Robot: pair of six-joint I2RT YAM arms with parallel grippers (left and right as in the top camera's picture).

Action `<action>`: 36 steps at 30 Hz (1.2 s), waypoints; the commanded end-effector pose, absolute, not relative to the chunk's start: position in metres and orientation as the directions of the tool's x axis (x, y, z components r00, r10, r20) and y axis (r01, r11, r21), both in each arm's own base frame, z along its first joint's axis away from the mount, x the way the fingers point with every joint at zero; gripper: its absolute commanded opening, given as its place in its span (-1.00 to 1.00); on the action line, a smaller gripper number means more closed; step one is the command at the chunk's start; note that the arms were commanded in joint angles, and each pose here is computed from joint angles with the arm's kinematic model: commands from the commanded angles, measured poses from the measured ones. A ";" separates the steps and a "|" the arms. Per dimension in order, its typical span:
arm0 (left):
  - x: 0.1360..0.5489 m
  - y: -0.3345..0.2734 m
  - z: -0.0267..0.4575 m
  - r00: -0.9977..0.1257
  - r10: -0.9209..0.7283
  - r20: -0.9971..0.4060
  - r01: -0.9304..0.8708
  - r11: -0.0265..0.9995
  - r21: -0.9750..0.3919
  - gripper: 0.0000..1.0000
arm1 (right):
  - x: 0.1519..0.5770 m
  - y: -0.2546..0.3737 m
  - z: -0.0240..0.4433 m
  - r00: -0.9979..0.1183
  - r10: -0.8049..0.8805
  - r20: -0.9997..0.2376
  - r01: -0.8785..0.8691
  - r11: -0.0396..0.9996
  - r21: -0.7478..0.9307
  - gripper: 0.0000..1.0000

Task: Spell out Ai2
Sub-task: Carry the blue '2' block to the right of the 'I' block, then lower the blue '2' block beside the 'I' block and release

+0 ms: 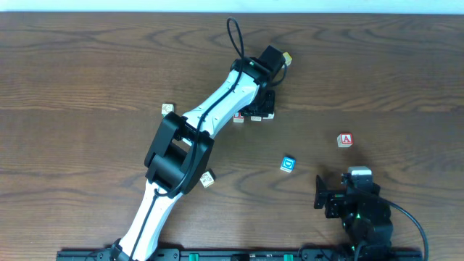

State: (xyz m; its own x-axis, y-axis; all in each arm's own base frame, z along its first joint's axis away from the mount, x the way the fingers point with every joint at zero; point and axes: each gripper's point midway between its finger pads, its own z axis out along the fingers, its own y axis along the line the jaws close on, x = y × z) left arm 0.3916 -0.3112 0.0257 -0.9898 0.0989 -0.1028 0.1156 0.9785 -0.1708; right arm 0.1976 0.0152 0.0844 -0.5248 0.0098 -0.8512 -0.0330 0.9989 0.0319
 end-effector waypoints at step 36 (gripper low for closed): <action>0.392 -0.299 0.018 -0.992 0.071 -0.108 0.084 0.990 -0.114 -0.40 | 0.197 0.014 0.083 -0.526 0.001 -0.850 -0.035 0.999 0.023 0.98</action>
